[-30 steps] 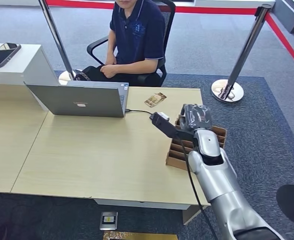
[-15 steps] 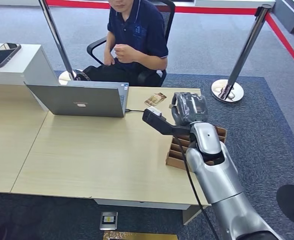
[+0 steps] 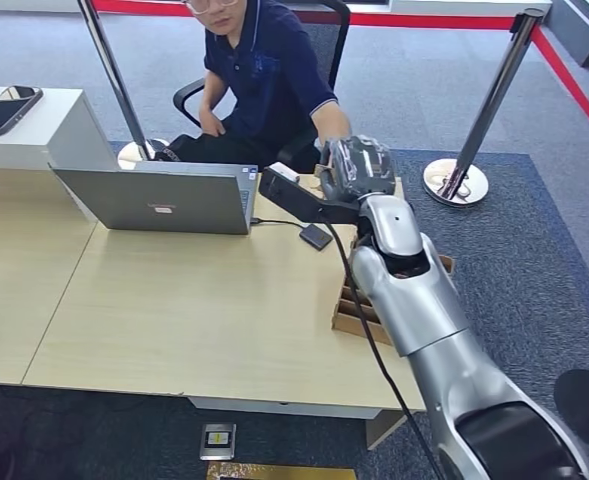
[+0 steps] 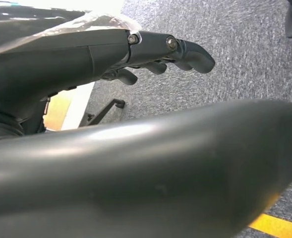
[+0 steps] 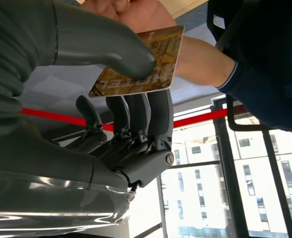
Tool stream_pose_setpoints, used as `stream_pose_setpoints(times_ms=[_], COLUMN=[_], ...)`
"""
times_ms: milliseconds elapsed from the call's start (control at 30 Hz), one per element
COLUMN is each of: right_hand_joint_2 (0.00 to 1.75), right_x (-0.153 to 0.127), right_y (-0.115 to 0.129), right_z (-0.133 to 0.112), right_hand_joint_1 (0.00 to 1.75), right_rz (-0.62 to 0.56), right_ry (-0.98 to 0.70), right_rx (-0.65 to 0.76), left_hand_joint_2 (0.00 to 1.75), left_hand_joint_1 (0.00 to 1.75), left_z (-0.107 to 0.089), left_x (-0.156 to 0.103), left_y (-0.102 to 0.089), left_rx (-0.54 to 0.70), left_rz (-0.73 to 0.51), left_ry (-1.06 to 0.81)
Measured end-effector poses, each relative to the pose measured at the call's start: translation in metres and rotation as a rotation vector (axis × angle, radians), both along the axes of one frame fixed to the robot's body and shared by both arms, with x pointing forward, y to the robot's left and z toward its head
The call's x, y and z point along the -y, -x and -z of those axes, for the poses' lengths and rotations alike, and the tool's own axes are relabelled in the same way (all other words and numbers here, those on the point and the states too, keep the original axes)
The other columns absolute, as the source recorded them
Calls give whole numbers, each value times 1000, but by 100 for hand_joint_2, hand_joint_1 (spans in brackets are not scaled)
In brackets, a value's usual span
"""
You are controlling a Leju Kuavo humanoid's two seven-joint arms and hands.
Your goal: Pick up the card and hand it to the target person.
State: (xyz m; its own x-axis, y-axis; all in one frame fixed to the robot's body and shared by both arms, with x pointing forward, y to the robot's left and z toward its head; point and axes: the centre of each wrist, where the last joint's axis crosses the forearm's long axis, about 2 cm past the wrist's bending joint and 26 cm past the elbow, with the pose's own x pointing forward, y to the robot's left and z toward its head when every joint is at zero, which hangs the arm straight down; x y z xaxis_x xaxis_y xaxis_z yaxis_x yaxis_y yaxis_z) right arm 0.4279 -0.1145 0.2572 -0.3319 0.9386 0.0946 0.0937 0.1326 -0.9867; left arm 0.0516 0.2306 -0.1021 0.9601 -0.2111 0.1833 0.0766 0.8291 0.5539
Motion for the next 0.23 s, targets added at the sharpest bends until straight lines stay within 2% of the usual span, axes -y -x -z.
stream_pose_setpoints(times_ms=[233], right_hand_joint_2=[175], right_x=[-12], right_y=[-9], right_z=[-6], right_hand_joint_1=[132], right_rz=[13], right_ry=[41], right_rx=[-24], left_hand_joint_2=[0], left_hand_joint_1=[0], left_z=[0], left_x=[0], left_y=[-2], left_rx=[2], left_rz=[6], left_ry=[-2])
